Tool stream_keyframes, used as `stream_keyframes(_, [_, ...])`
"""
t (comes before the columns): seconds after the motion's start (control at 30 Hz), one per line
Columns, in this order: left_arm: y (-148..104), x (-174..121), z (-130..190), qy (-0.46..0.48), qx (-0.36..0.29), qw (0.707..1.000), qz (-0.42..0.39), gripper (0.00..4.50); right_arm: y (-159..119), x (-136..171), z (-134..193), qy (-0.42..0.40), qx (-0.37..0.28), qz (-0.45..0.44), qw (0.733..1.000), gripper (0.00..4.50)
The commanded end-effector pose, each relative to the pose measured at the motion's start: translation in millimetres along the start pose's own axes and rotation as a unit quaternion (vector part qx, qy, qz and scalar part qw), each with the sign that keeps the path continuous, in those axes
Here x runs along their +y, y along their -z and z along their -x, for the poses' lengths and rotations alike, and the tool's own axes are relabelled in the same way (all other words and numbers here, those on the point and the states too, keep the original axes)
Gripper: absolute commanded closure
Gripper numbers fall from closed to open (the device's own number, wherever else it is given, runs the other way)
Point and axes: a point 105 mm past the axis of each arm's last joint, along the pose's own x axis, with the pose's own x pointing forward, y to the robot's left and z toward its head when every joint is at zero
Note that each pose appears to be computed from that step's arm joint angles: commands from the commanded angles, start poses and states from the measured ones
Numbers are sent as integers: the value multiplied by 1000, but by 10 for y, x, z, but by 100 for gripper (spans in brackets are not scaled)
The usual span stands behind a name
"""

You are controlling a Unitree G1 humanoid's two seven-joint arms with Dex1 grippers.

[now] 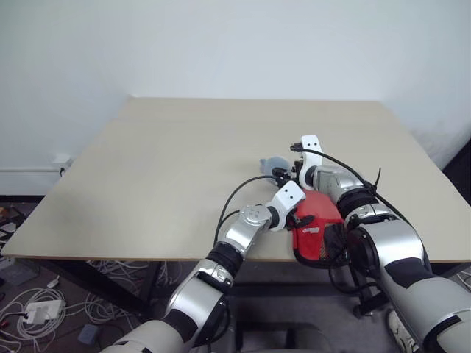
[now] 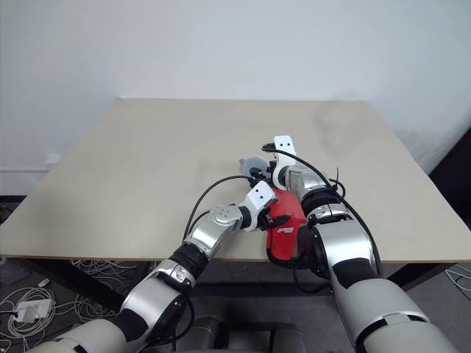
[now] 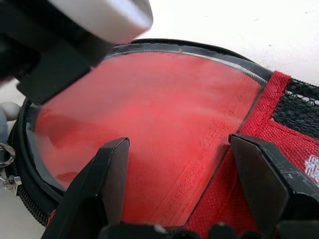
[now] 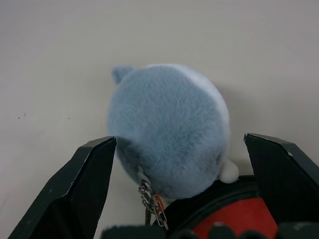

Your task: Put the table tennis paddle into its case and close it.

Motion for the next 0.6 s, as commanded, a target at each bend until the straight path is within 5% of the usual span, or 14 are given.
stream_keyframes(0.03, [-62, -9, 4, -1, -6, 1000, -5, 112, -260, 63, 15, -3, -34, 17, 999, 18])
stream_keyframes(0.43, [-35, 43, 37, -12, -2, 1000, -1, 111, -332, 71, -6, 14, -66, -4, 998, 409])
stream_keyframes(0.6, [78, 63, 47, -19, 27, 999, 6, 111, -448, -61, 35, 58, -112, -58, 990, 448])
